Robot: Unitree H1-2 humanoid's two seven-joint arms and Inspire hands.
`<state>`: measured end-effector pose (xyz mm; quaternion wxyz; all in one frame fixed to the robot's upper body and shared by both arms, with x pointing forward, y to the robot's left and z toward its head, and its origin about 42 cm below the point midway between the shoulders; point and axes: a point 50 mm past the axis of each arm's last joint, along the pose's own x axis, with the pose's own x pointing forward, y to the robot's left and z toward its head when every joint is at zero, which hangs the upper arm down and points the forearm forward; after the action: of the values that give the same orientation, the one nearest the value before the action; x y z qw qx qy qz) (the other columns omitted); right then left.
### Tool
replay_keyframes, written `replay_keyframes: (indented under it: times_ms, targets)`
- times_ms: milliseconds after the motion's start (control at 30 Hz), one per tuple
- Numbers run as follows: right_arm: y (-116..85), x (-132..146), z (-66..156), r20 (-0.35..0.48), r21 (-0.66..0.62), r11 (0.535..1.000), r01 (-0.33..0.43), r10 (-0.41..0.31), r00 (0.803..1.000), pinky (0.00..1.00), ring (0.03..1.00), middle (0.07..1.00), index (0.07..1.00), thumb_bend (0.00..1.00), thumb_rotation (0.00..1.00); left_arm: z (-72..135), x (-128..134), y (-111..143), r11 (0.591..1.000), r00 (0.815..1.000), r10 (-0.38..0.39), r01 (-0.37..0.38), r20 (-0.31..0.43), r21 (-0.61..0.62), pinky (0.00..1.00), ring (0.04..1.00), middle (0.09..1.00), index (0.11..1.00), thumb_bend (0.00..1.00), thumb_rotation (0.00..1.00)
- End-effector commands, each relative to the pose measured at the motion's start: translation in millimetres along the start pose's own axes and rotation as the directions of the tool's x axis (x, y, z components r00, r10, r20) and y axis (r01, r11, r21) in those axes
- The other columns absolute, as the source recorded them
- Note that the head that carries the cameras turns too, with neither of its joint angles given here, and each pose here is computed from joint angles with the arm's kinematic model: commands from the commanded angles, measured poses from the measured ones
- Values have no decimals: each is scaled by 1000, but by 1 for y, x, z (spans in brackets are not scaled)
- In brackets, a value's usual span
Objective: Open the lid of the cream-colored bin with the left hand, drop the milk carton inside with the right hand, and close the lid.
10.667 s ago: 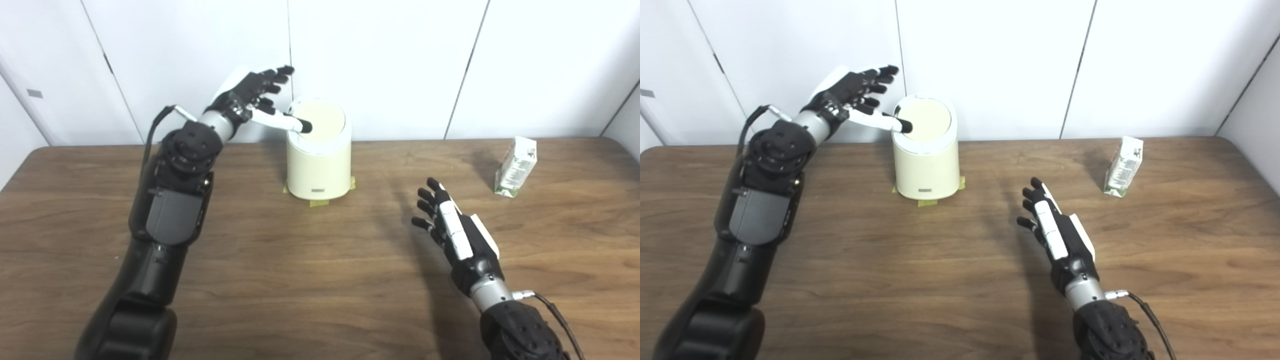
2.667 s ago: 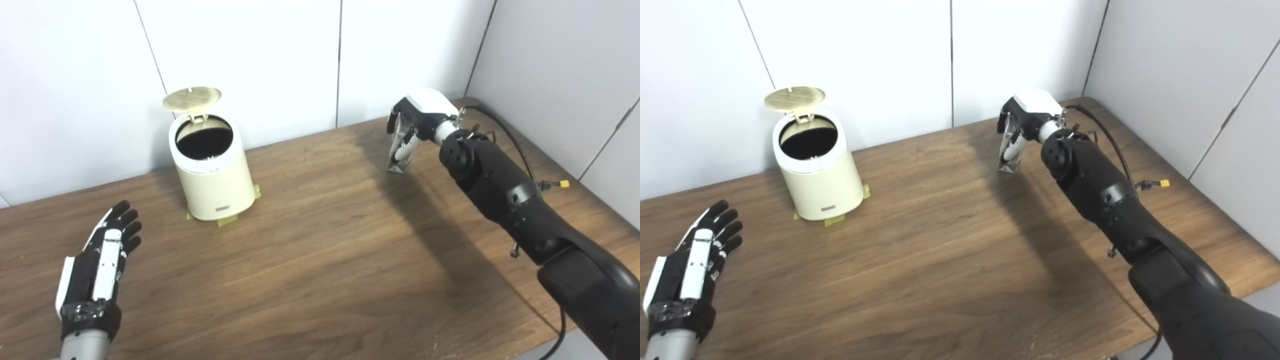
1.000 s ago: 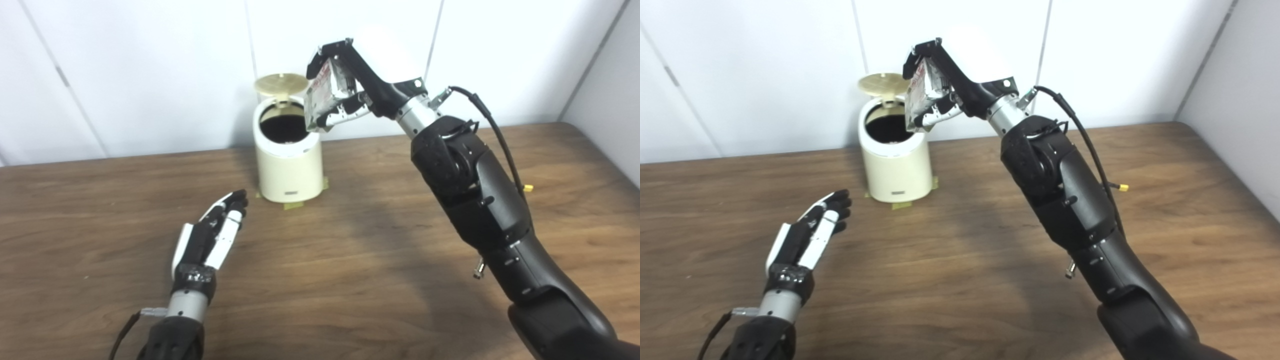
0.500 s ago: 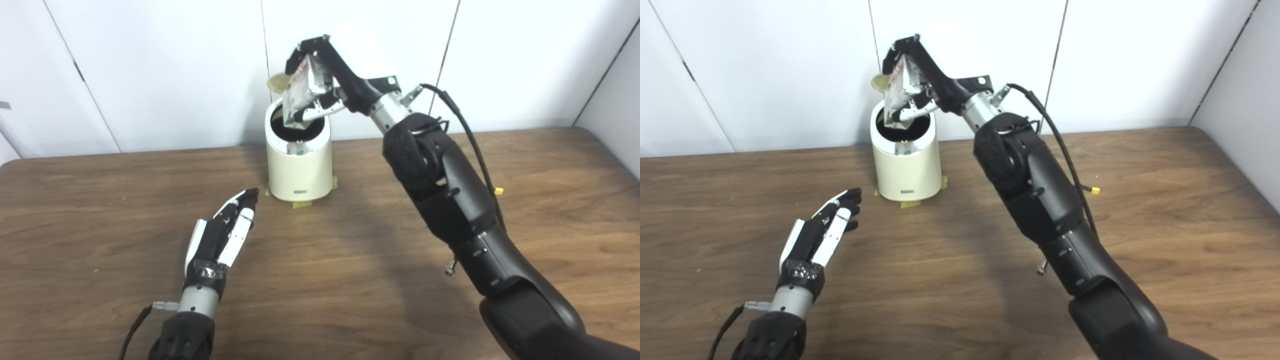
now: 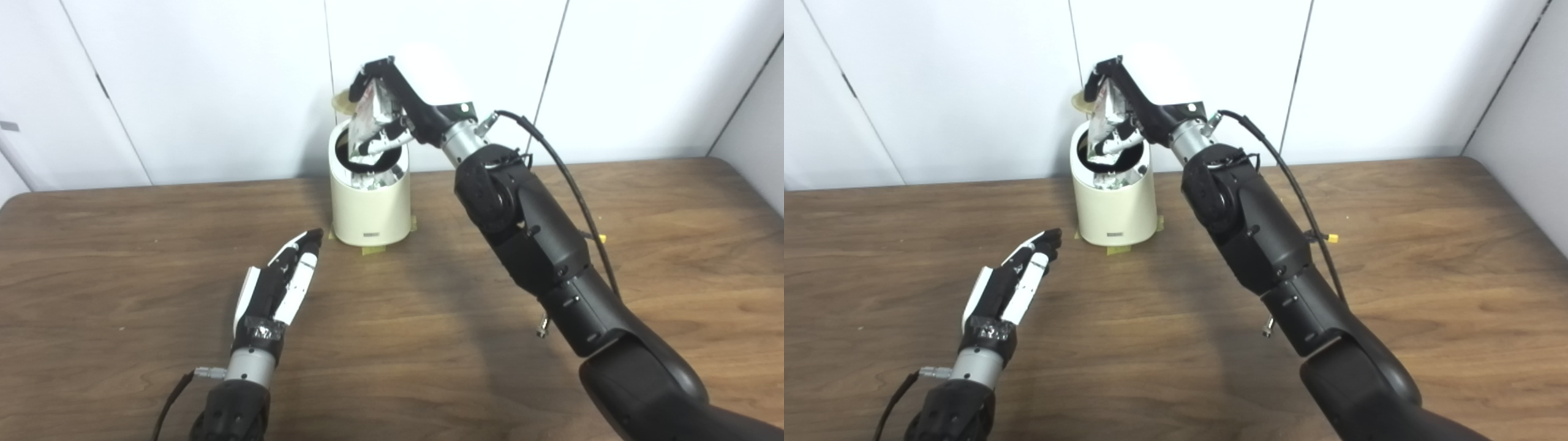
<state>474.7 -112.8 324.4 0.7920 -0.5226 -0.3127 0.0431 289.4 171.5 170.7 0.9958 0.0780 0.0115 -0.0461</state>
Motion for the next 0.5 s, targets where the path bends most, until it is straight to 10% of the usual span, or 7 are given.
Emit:
replay_keyframes:
  times_ms: [0, 467]
  targets:
    - [-33, 23, 17, 89, -1, 992, 122, -122, 989, 374, 385, 523, 509, 514, 0, 21, 3, -2, 1000, 994, 7, -6, 105, -2, 877, 885, 878, 853, 321, 782]
    - [-22, 26, 12, 84, 0, 992, 124, -123, 989, 379, 387, 523, 511, 514, 0, 21, 2, -4, 1000, 994, 3, -3, 112, 7, 879, 882, 873, 851, 330, 788]
